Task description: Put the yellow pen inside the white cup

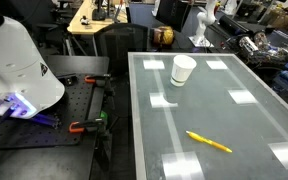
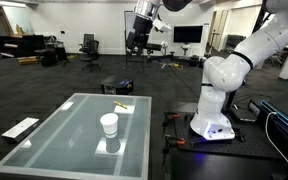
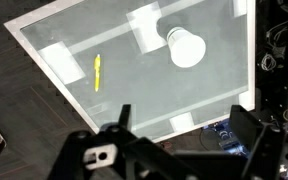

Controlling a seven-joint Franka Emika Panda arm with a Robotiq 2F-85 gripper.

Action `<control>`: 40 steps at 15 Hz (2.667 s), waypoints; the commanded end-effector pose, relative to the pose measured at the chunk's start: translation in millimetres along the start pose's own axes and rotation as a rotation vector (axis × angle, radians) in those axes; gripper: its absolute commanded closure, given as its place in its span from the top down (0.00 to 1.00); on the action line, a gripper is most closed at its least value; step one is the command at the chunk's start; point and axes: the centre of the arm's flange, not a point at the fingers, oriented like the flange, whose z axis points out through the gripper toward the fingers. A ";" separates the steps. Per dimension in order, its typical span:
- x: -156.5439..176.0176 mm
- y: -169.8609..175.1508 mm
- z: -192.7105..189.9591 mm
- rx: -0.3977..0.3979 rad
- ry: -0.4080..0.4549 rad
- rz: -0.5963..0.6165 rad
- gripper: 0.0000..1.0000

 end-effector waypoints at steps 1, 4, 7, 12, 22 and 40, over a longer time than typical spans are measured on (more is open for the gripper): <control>32.4 29.3 11.8 -0.031 -0.021 -0.043 1.00; 42.2 43.9 28.7 -0.045 -0.054 -0.077 1.00; 49.6 53.7 49.8 -0.053 -0.049 -0.091 1.00; 65.3 65.0 93.2 -0.110 0.016 -0.094 1.00; 75.1 87.2 174.3 -0.191 0.016 -0.109 1.00; 68.7 87.5 209.3 -0.201 -0.044 -0.104 1.00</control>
